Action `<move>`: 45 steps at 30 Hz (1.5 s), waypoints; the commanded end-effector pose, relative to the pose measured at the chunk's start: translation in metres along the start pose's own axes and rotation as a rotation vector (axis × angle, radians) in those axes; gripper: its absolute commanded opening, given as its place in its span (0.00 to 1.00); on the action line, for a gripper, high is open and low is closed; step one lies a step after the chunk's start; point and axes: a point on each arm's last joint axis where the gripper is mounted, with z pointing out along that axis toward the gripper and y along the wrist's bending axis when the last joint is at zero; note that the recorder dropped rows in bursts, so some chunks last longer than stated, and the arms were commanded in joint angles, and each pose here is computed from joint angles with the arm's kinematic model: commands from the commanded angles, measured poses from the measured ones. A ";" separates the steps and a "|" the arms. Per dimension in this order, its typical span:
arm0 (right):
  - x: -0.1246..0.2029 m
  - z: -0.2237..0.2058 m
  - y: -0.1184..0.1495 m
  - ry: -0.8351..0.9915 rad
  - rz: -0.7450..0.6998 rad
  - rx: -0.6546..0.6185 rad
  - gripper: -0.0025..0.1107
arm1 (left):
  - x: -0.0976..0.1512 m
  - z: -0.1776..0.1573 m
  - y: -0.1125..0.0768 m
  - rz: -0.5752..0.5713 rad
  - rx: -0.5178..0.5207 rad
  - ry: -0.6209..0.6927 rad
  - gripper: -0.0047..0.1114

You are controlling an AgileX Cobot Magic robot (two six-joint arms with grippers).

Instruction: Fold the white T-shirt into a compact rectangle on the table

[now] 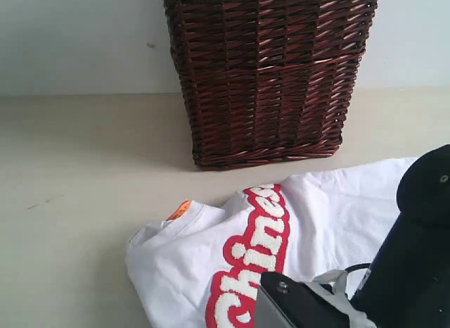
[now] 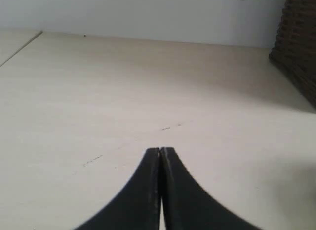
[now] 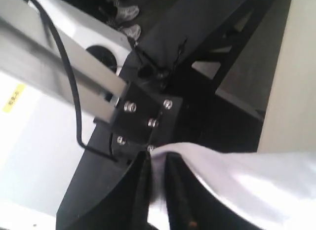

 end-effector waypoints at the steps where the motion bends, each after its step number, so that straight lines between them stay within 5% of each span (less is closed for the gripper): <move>1: 0.008 -0.001 0.005 0.095 0.001 -0.030 0.36 | -0.002 -0.001 -0.001 -0.004 0.008 -0.021 0.04; 3: 0.006 0.000 0.004 0.065 0.010 -0.026 0.45 | -0.002 -0.001 -0.001 -0.004 0.008 -0.021 0.04; 8: -0.012 -0.008 0.001 -0.028 0.015 0.031 0.45 | -0.002 -0.001 -0.001 -0.004 0.008 -0.021 0.04; 13: -0.008 -0.075 -0.040 -0.024 0.302 0.385 0.45 | -0.002 -0.001 -0.001 -0.004 0.008 -0.021 0.04; 18: 0.085 -0.137 -0.077 0.315 0.566 0.918 0.44 | -0.002 -0.001 -0.001 -0.004 0.008 -0.021 0.04; 20: 0.103 -0.147 -0.084 0.352 0.608 0.987 0.39 | -0.002 -0.001 -0.001 -0.004 0.008 -0.021 0.04; 29: 0.160 -0.165 -0.096 0.319 0.793 1.038 0.07 | -0.002 -0.001 -0.001 -0.004 0.008 -0.021 0.04; 45: 0.237 -0.207 -0.067 0.359 0.925 1.205 0.05 | -0.002 -0.001 -0.001 -0.004 0.008 -0.021 0.04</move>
